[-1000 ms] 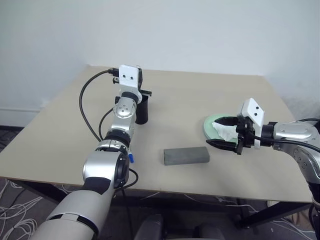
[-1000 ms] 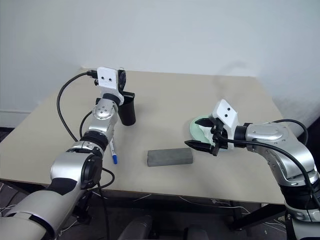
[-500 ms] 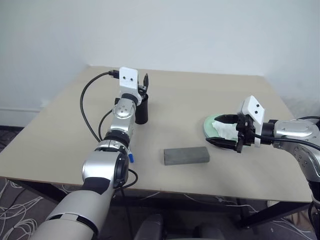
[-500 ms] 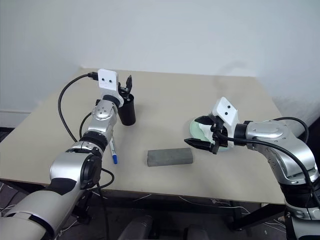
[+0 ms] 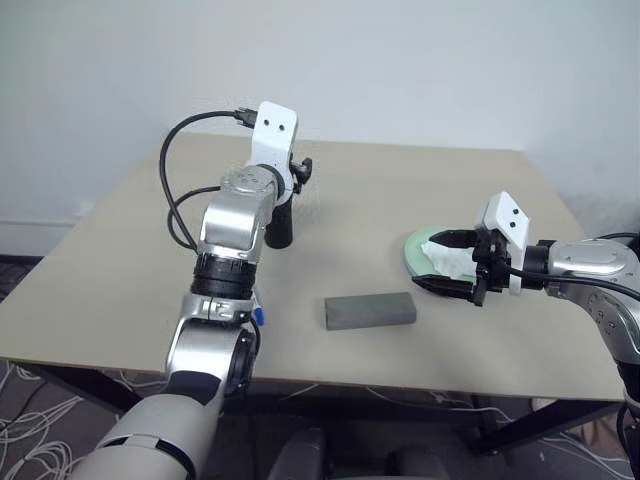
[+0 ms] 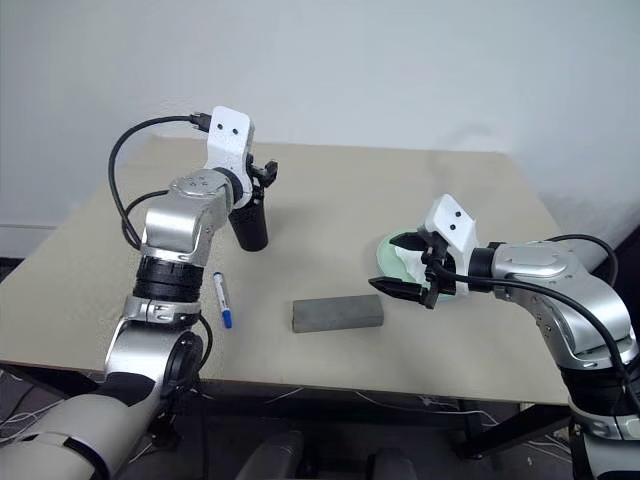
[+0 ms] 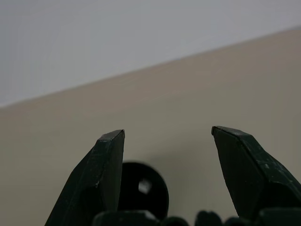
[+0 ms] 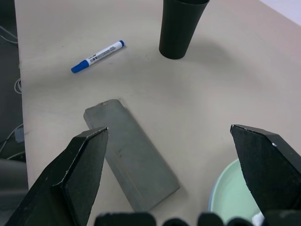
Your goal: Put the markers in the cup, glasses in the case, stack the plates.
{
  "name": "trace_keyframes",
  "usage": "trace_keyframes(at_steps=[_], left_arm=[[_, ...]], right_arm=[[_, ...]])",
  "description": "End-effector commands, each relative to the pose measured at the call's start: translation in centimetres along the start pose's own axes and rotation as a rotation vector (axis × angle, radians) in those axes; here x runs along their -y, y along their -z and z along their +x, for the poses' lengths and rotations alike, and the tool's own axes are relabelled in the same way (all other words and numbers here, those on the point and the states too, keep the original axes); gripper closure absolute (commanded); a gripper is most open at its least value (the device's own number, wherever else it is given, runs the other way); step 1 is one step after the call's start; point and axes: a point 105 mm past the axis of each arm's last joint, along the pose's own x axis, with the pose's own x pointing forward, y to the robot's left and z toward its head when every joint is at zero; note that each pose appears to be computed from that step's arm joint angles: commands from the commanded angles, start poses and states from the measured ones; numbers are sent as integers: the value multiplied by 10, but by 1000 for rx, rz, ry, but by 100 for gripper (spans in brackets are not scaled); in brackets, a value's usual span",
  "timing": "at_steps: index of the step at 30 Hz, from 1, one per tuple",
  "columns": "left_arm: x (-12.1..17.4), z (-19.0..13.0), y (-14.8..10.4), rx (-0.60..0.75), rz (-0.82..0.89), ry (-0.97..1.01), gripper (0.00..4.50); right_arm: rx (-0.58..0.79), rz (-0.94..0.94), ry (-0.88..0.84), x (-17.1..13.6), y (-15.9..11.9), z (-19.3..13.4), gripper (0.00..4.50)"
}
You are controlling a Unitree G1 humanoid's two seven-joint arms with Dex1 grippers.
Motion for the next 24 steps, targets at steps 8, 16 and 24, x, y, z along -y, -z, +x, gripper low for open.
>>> trace_keyframes(at_steps=[8,16,24], left_arm=[[-39,-41,68,-422,-101,-249,141],[-40,-43,132,-625,-148,-275,141],[-29,-42,158,-725,-199,-249,141]], right_arm=[[13,-26,1,0,-7,-7,0],[15,-31,-6,0,-8,-6,0],[15,-31,-6,-1,-8,-6,0]])
